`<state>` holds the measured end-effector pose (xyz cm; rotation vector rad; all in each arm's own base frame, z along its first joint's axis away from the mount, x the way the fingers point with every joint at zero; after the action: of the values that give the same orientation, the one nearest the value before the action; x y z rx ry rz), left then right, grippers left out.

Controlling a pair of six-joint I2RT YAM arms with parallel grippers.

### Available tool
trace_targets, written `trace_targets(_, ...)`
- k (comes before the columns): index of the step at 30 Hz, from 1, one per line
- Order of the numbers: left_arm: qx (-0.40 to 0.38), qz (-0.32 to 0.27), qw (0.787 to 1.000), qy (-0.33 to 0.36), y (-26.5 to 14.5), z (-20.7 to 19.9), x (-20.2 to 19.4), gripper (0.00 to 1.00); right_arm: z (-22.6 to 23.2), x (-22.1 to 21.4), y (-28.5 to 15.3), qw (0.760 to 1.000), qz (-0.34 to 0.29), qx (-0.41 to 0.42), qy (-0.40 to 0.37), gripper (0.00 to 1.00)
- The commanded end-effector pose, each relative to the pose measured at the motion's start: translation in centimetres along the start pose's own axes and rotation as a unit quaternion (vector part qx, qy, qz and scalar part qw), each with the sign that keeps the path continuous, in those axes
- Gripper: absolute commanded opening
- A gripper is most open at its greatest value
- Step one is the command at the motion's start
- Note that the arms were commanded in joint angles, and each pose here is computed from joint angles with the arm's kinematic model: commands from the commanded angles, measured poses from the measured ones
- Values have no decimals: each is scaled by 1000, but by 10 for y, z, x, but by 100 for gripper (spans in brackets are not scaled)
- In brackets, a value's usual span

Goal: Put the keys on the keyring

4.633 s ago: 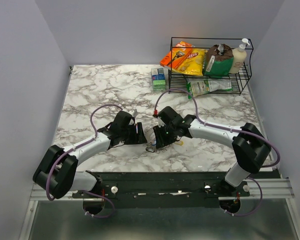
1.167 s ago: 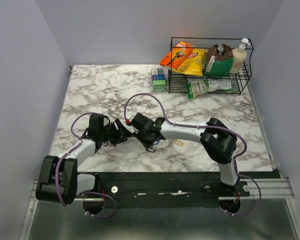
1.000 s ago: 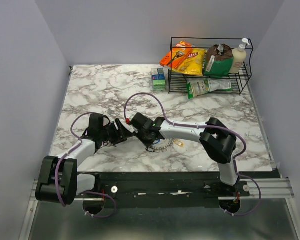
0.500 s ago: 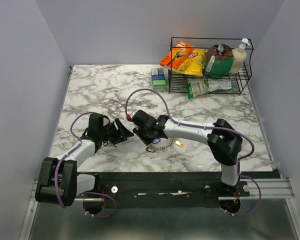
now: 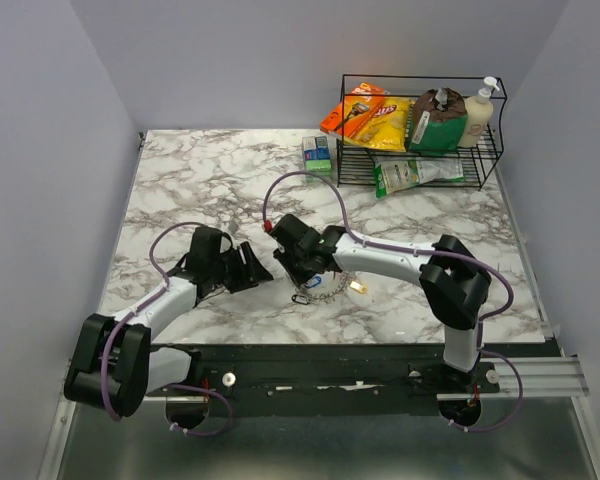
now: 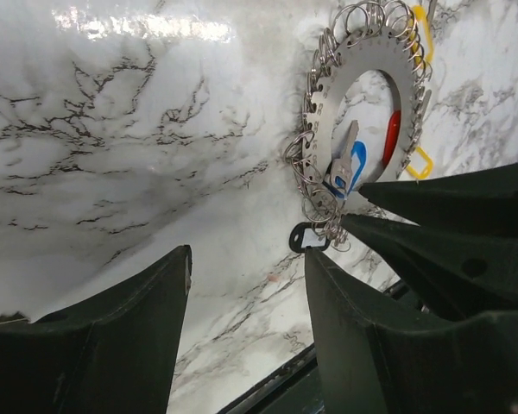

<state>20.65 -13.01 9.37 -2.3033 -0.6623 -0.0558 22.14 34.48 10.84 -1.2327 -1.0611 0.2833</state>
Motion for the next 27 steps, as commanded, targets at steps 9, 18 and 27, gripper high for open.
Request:
trace_targets(9,18,10,998,57,20,-27,-13,63,-2,-6,4,1000,2,18,15,25)
trace_targets(18,22,13,998,64,26,-31,-15,63,1,-17,9,999,14,33,3,21)
trace_targets(27,23,21,997,65,31,-32,-19,62,1,-25,8,999,22,37,1,18)
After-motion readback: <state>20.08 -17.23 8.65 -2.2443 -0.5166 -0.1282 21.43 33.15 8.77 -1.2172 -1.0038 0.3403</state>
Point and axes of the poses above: each gripper's point midway between its finger pads, its own y axis out along the fingers, its own z axis along the line the jaws close on, x = y × z, the point moved 6 cm from there along -y, back along the fingers, and after that the axes turned 9 degrees about -y, right-handed, at the moved point
